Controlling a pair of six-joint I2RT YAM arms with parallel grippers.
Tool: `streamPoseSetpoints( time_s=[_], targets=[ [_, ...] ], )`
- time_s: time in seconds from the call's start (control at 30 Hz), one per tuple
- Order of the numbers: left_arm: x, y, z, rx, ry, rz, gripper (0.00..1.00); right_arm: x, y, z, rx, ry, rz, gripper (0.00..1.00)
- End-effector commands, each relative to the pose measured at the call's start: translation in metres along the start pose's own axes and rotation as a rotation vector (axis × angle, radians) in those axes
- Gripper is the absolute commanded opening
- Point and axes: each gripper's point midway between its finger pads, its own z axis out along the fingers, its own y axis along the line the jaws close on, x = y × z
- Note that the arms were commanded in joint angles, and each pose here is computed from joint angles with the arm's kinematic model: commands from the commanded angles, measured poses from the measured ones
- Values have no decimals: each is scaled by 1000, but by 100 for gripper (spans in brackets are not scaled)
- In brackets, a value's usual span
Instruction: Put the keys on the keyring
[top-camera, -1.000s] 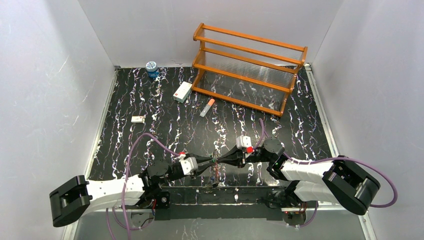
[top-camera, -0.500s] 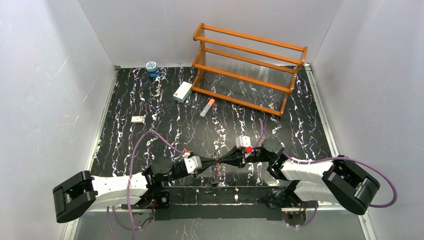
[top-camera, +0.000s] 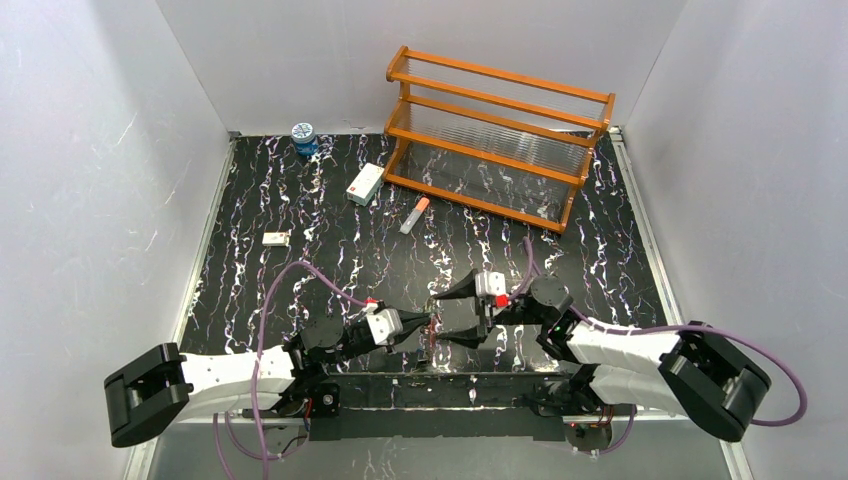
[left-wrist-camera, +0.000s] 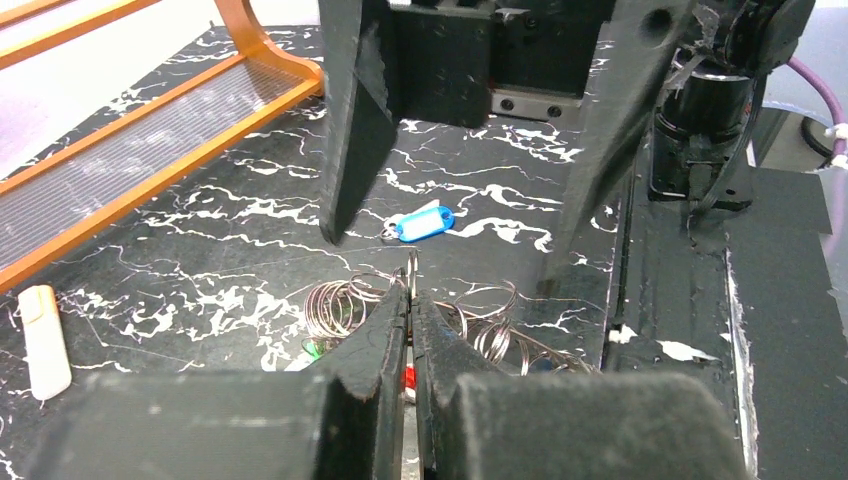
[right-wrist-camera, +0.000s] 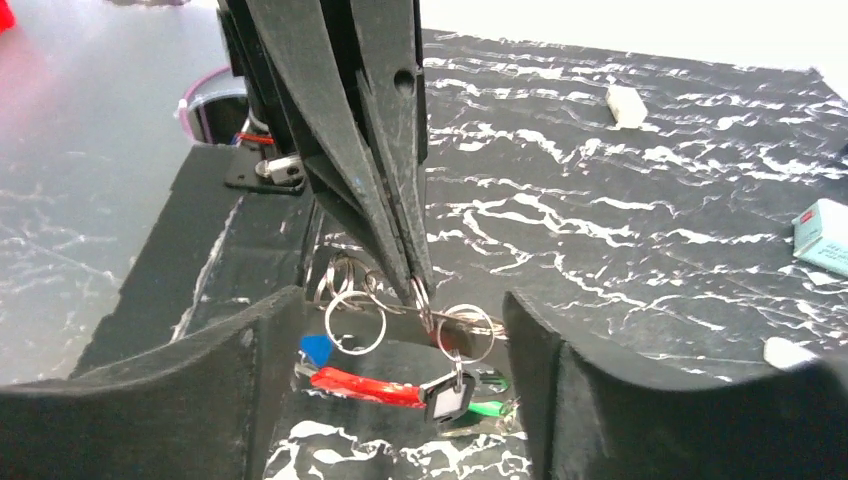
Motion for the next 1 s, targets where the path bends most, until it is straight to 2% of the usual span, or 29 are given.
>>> streamPoseSetpoints(
  time_s=[0.0,0.17,0.33,0.63,0.77,0.97],
  targets=[
    [-16,10,0,-50,-56,26,0,-25,-10,-1,52,-50,-96,96],
    [-14,10,1,-46,-44,31,0,-37,-17,-2,87,-54,-125,99],
    [-13,11,1,-49,-34,34,0,-48,-43,-2,234,-67,-27,99],
    [-2,14,-3,-83,7,-5,0,-42,-108,-11,592,29,312,99],
    [1,14,-3,-87,16,-26,0,-21,-141,-38,819,59,503,99],
    [3,13,-3,-86,31,-38,0,31,-156,-75,996,242,715,98]
  ],
)
